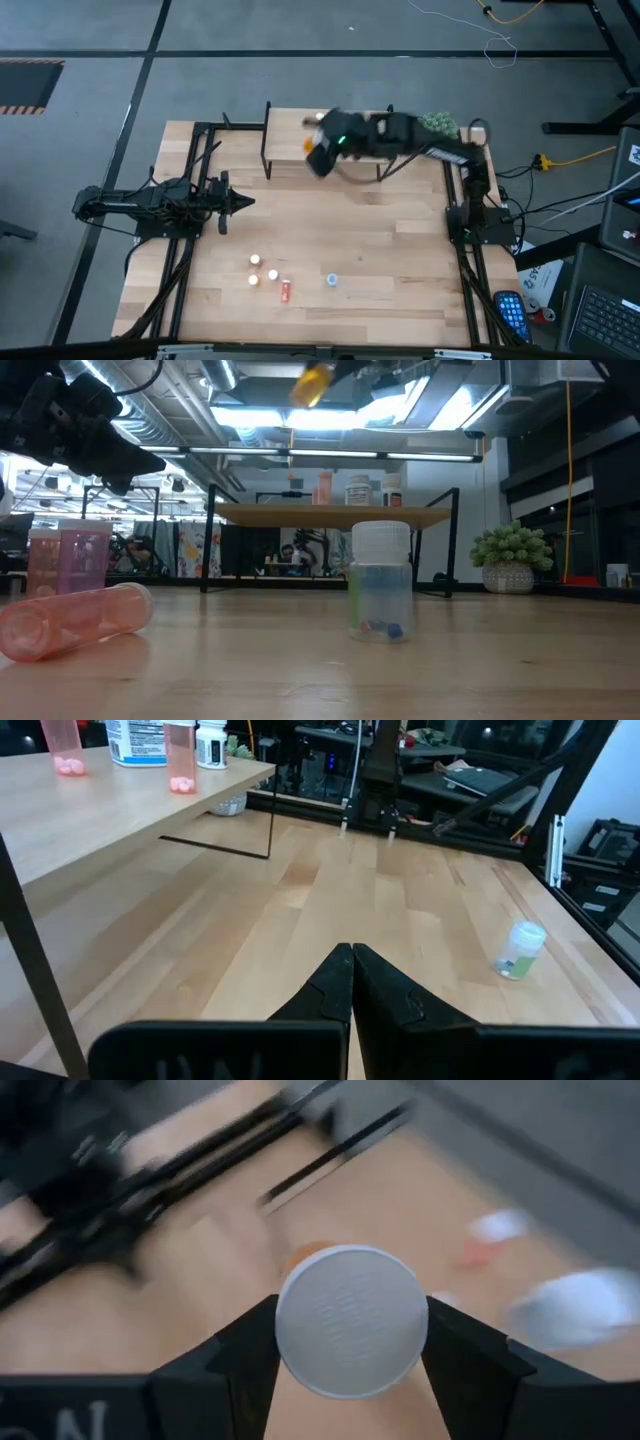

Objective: Pick and place medicine bottles onto shelf by color
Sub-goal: Put the large orange pill bottle on the shelf, then put the transparent pill bottle on the shelf

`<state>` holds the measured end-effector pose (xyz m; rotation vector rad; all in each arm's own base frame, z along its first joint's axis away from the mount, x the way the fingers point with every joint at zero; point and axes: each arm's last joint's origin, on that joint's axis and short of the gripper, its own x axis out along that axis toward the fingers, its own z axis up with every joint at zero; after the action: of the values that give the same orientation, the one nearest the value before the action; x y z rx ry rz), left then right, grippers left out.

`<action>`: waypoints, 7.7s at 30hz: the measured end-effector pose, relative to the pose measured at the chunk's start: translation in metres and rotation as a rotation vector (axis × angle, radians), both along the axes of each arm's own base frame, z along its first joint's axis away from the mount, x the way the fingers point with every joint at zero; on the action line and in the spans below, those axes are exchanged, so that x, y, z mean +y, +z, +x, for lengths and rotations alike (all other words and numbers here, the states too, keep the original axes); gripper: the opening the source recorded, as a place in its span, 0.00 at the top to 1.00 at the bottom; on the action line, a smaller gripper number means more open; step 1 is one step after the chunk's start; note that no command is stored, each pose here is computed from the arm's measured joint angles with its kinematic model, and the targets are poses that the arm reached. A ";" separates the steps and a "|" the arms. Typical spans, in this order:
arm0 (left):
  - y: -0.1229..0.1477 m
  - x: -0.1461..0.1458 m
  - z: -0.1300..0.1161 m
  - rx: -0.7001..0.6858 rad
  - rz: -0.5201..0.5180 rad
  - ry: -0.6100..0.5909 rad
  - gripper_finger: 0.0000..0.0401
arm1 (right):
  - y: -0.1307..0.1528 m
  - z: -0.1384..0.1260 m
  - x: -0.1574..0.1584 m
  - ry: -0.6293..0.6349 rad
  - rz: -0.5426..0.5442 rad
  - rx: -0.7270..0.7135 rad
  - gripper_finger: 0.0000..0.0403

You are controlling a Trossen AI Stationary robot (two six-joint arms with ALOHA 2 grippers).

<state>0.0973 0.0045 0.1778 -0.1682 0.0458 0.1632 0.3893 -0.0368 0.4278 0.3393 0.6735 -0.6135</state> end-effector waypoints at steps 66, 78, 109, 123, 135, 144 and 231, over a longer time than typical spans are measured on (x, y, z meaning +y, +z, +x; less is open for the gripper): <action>0.000 0.000 0.000 -0.001 0.000 0.005 1.00 | -0.095 -0.080 -0.178 -0.457 0.217 0.468 0.28; 0.000 0.000 0.000 -0.001 0.000 0.005 1.00 | -0.045 -0.087 -0.185 -0.469 0.149 0.303 0.22; 0.000 0.000 0.000 -0.001 -0.002 0.005 1.00 | -0.023 -0.029 0.126 0.076 0.276 0.207 0.22; 0.000 0.000 0.000 -0.001 0.000 0.005 1.00 | -0.156 0.033 0.252 0.253 0.313 0.360 0.22; 0.000 0.000 0.000 -0.001 0.000 0.004 1.00 | -0.181 0.031 0.246 -0.020 0.310 0.421 0.22; 0.000 0.000 0.000 0.000 0.000 0.005 1.00 | -0.188 0.030 0.248 -0.233 0.403 0.378 0.22; -0.001 0.000 0.000 0.014 0.000 0.005 1.00 | -0.043 0.002 0.045 -0.167 -0.132 0.276 0.60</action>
<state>0.0971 0.0047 0.1764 -0.1673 0.0593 0.1691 0.3910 0.0080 0.3852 0.1901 0.8701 -0.8697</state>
